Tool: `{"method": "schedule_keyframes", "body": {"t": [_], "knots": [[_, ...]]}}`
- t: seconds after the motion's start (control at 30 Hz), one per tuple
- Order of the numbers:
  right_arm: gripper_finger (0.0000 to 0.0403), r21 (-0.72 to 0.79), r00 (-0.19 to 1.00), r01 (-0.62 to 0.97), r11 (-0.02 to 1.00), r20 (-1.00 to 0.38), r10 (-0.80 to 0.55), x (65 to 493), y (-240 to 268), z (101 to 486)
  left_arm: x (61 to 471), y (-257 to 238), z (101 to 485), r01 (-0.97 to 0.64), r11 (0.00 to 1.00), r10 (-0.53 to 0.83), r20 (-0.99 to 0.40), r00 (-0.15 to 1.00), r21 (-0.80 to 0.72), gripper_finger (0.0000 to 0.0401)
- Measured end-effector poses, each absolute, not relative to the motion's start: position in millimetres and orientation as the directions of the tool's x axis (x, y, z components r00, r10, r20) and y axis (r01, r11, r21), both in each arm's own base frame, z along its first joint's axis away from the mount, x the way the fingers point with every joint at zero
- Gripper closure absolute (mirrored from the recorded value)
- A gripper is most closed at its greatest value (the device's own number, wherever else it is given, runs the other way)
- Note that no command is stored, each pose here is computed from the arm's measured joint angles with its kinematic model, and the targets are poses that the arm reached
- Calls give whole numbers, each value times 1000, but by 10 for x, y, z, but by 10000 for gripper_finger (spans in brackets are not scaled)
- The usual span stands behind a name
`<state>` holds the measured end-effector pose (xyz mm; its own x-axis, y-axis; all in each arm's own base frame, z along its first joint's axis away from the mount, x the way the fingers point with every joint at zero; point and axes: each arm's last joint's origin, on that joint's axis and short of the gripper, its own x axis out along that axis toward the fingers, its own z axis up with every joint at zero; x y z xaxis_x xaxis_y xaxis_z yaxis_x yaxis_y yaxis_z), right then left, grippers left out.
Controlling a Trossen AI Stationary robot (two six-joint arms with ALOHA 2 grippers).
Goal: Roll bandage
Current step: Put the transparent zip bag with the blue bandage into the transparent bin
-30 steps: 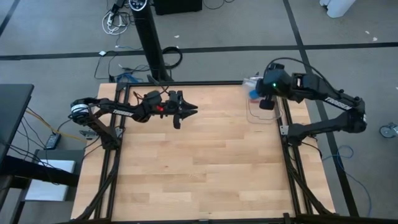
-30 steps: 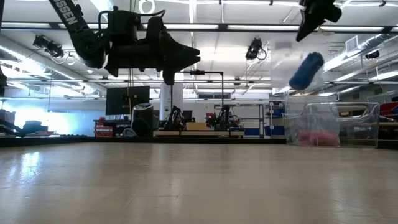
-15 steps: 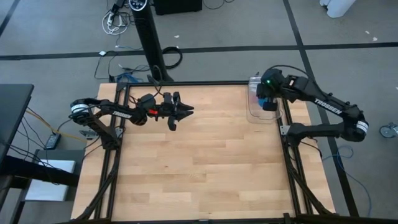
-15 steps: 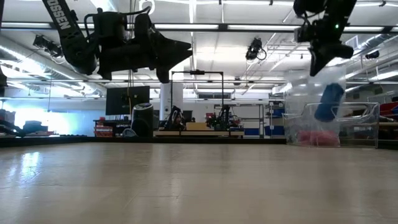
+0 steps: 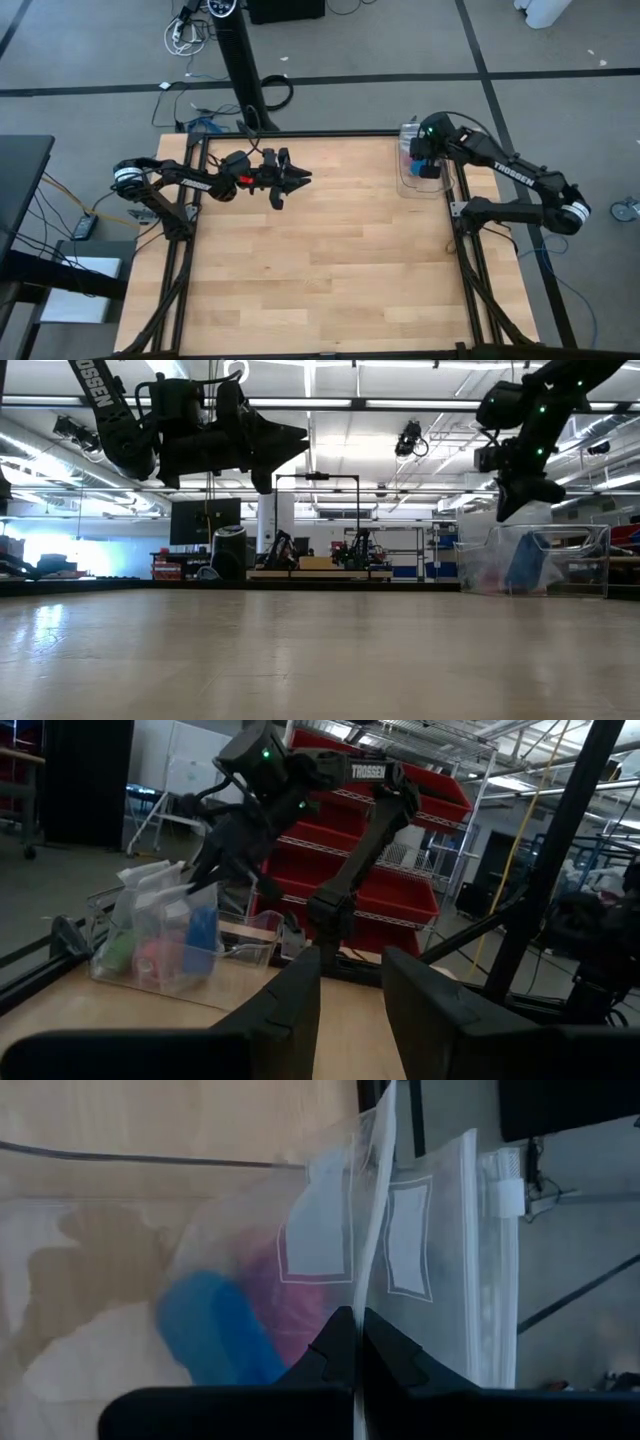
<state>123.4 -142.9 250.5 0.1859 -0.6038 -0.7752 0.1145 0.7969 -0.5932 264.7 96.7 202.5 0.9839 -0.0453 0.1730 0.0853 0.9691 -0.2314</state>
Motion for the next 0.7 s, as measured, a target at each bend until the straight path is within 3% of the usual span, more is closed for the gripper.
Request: {"method": "schedule_keyframes", "body": {"t": [0.23, 0.7], "knots": [[388, -576, 188, 175, 798, -776, -602, 1204, -1459, 2437, 2647, 967, 2024, 85, 969, -45, 173, 984, -231, 286], [299, -583, 203, 317, 748, -729, -654, 1248, -1476, 2720, 2648, 967, 2020, 85, 967, -45, 168, 985, -239, 286]]}}
